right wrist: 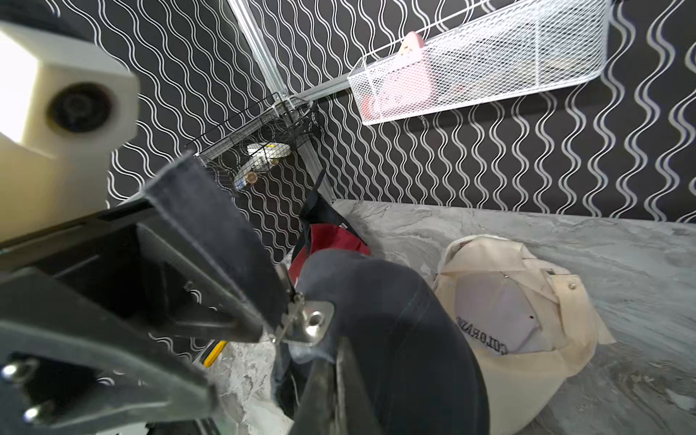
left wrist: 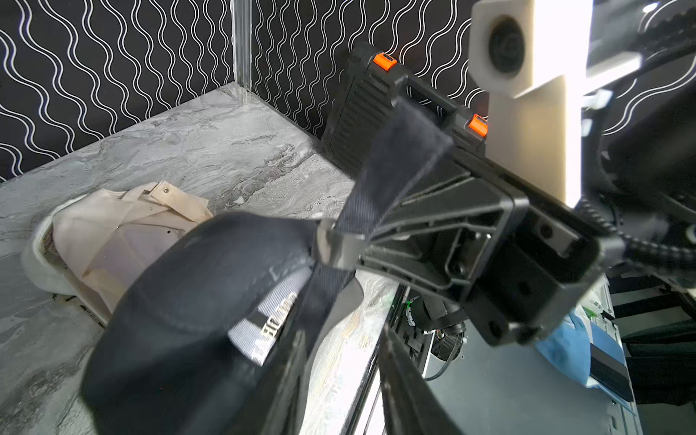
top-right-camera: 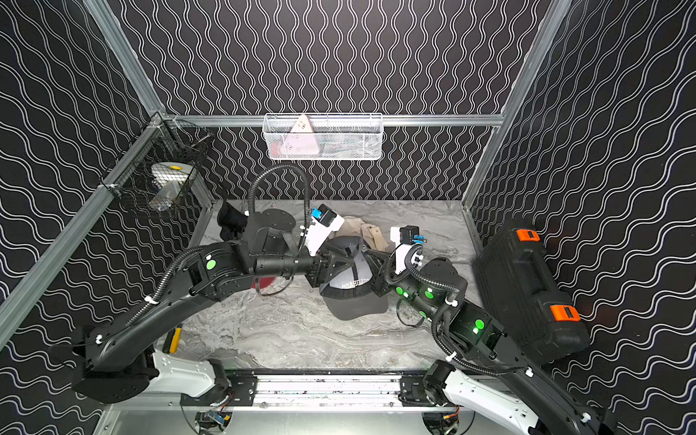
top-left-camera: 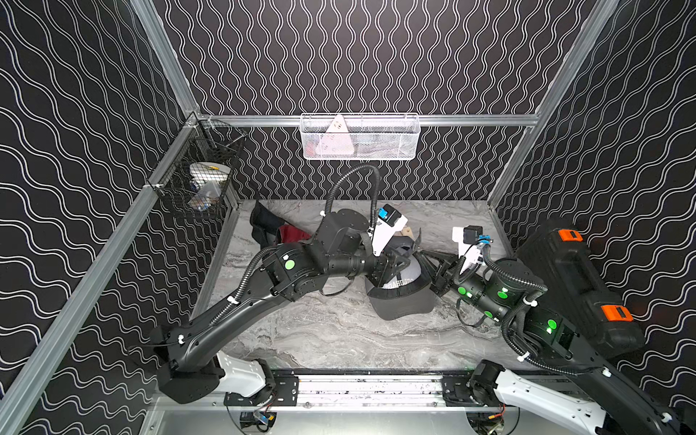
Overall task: Open the adjustable buckle of the baseball cap
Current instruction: Pull the adjustable strap on the baseball cap.
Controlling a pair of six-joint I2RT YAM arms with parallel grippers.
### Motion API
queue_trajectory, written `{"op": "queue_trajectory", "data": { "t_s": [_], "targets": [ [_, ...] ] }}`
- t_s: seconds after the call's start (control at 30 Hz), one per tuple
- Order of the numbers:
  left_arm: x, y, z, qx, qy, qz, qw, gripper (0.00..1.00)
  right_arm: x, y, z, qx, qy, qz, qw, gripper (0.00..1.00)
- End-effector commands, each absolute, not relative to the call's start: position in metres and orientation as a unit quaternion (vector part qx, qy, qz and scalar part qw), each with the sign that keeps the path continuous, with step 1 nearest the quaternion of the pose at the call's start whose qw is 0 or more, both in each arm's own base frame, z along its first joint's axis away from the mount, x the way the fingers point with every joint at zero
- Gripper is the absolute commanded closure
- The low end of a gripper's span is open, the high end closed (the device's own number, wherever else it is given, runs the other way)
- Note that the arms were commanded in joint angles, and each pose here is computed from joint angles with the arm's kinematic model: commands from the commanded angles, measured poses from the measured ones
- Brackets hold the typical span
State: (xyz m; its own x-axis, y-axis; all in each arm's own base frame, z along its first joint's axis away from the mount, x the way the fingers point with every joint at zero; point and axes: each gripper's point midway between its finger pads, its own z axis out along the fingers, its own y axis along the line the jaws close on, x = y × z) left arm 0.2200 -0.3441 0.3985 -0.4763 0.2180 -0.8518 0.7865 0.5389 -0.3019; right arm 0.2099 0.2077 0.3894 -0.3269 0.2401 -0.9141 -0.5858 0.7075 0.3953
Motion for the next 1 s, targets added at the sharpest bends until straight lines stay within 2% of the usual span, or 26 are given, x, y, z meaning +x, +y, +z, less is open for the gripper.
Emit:
{"op": "queue_trajectory", "data": {
  "t_s": [0.0,0.07,0.13,0.3,0.37,0.77,0.97],
  "targets": [
    [0.228,-0.351,0.405,0.325,0.771,-0.351,0.42,0.61,0.207,0.213,0.402,-0.11,0.71,0.399,0.569,1.0],
    [0.232,-0.355,0.399,0.327,0.773,-0.348,0.417,0.63,0.207,0.215,0.401,-0.111,0.711,0.403,0.565,1.0],
    [0.235,-0.357,0.393,0.328,0.778,-0.341,0.413,0.7,0.206,0.217,0.402,-0.112,0.71,0.408,0.564,1.0],
    [0.239,-0.358,0.384,0.327,0.784,-0.331,0.411,0.94,0.206,0.214,0.405,-0.106,0.708,0.406,0.568,1.0],
    [0.239,-0.358,0.381,0.327,0.787,-0.328,0.408,1.0,0.208,0.211,0.406,-0.101,0.708,0.401,0.572,1.0],
    [0.23,-0.348,0.358,0.33,0.8,-0.319,0.386,1.0,0.218,0.179,0.413,-0.031,0.699,0.366,0.614,1.0],
    [0.231,-0.334,0.358,0.324,0.806,-0.295,0.399,1.0,0.223,0.163,0.402,0.007,0.705,0.342,0.621,1.0]
  ]
}}
